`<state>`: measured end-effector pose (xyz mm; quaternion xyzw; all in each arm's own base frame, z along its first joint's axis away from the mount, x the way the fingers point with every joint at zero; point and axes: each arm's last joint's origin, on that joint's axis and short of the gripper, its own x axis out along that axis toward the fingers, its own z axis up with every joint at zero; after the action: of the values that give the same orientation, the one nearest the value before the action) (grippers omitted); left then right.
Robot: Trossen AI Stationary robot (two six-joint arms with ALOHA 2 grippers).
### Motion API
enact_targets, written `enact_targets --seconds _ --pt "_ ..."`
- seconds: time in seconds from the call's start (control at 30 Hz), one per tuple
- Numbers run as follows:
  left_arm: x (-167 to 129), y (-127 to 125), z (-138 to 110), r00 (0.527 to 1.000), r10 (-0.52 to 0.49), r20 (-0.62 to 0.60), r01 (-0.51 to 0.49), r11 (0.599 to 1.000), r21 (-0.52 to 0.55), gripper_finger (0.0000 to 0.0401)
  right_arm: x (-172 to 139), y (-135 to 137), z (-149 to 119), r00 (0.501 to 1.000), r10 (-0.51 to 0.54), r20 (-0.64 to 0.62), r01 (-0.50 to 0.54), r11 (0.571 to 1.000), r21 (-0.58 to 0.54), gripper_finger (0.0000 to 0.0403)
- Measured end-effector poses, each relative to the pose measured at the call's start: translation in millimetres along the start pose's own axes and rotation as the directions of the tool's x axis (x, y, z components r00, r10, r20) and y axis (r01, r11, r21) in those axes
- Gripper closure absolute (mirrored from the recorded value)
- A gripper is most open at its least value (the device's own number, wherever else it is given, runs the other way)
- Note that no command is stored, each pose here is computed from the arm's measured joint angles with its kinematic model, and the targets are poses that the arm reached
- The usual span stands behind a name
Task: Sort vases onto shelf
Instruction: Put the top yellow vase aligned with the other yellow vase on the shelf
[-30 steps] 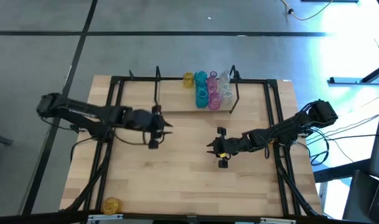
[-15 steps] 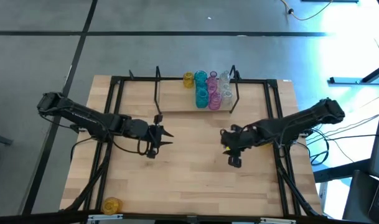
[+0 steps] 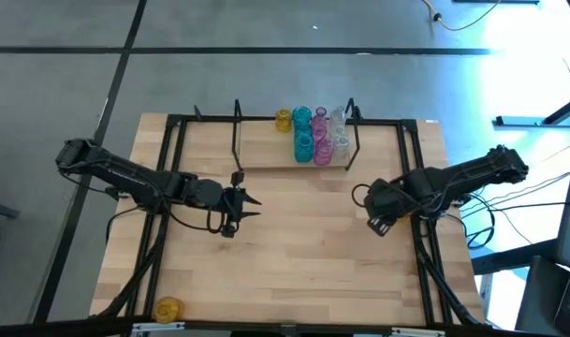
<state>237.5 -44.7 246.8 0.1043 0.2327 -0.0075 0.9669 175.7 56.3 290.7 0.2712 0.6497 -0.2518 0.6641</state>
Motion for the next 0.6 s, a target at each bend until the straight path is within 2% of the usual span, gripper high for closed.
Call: enact_targets --seconds 0.2,0.3,0.4,0.6 --pt "0.0 0.0 -0.1 1.0 0.0 0.0 0.0 1.0 0.002 0.0285 -0.3 -10.6 -5.7 0.991 -0.118 -0.062 0.124 0.986 0.11 0.0297" --pt "0.0 0.0 -0.1 1.0 0.0 0.0 0.0 1.0 0.007 0.0285 4.6 -10.7 -4.7 0.989 -0.142 -0.043 0.147 0.98 0.136 0.0297" --pt "0.0 0.0 -0.1 1.0 0.0 0.0 0.0 1.0 0.007 0.0285 13.3 -13.9 -7.4 0.982 -0.165 -0.095 0.179 0.97 0.162 0.0296" --pt "0.0 0.0 -0.1 1.0 0.0 0.0 0.0 1.0 0.006 0.0285 33.9 -21.1 -12.7 0.958 -0.223 -0.18 0.253 0.954 0.162 0.0251"
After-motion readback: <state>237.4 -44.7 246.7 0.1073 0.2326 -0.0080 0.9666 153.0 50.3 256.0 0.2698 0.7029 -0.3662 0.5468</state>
